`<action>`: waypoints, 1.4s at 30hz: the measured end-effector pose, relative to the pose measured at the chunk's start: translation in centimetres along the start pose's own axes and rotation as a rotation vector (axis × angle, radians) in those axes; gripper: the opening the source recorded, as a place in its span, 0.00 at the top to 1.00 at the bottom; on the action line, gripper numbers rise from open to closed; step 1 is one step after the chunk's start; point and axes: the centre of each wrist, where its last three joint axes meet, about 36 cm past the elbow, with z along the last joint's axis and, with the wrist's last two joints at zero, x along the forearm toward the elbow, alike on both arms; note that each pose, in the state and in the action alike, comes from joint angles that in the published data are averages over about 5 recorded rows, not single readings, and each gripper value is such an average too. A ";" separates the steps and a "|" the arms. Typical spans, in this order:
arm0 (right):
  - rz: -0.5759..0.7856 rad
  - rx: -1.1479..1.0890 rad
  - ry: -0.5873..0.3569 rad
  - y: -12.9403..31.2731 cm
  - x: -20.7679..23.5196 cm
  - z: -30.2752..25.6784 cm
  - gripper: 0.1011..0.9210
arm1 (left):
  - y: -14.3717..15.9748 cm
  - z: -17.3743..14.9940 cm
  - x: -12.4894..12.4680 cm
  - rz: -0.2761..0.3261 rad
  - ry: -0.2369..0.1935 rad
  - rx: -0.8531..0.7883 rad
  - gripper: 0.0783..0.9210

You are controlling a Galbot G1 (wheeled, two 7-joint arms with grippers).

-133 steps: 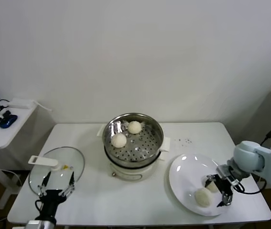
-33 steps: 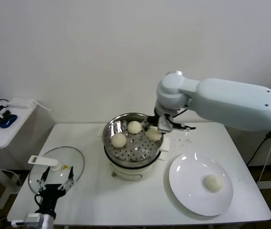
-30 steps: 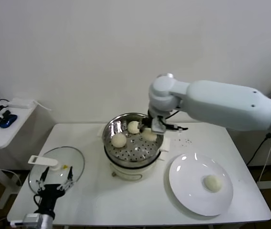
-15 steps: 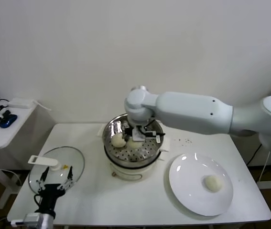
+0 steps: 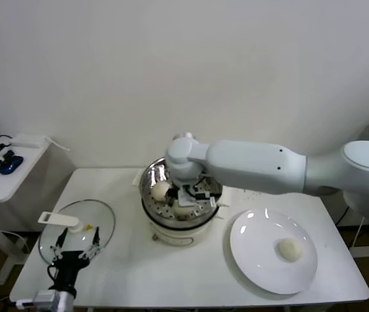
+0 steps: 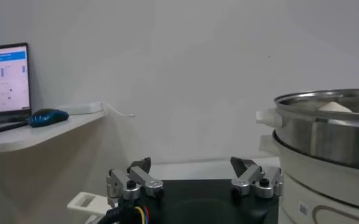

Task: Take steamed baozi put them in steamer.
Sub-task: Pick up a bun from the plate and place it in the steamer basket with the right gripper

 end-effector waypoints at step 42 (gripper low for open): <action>0.015 0.040 -0.013 -0.3 -1.0 -0.4 0.12 | -0.1 0.0 -0.5 -0.002 -0.002 0.003 0.12</action>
